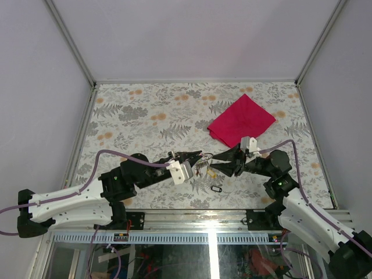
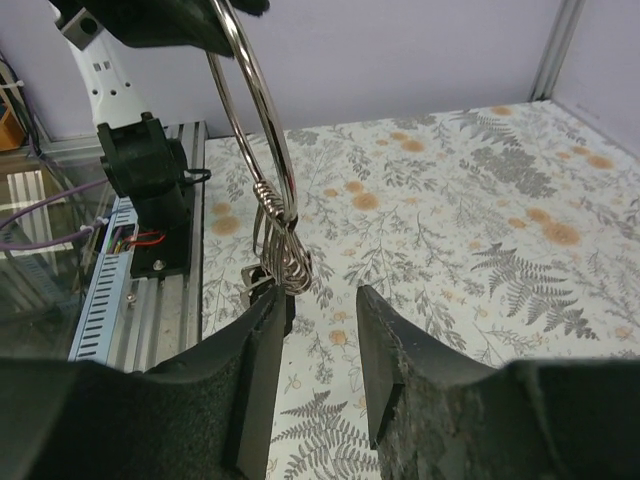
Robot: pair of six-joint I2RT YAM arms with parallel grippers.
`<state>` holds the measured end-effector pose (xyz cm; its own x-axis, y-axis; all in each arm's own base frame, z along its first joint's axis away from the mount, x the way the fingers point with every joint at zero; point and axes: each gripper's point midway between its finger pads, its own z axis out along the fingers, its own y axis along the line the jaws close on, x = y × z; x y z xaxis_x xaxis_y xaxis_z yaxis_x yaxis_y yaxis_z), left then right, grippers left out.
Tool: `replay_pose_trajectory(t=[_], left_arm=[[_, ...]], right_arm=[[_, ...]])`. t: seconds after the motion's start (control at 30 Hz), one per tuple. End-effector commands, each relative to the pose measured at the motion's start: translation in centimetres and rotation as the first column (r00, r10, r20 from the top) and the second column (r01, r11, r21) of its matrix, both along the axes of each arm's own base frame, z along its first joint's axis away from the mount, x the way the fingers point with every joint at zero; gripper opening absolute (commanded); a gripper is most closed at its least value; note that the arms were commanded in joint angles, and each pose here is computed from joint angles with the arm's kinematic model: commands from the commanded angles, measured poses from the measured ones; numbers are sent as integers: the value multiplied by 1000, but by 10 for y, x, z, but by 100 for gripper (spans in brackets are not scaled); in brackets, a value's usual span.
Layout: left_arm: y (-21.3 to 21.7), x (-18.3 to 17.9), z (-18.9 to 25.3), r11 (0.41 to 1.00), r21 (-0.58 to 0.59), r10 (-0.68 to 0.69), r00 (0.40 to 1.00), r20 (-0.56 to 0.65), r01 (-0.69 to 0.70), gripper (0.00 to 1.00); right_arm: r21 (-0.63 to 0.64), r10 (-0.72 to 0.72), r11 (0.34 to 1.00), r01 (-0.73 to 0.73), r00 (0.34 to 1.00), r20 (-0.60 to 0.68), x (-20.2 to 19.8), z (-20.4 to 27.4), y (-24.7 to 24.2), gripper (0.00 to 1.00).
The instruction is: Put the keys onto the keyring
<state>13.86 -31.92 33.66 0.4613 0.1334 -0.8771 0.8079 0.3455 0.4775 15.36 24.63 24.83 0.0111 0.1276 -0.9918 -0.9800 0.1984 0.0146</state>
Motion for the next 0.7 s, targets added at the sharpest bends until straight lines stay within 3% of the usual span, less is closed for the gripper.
replay_pose_trajectory(t=[0.0,0.67], left_arm=[[0,-4,34,996,-86,-17,1000,22,19,0],[-3,-4,33,997,-76,-18,1000,26,19,0]], right_arm=[[10,36,999,-37,995,89,-4,20,6,41],[16,-53,999,52,993,104,11,24,10,31]])
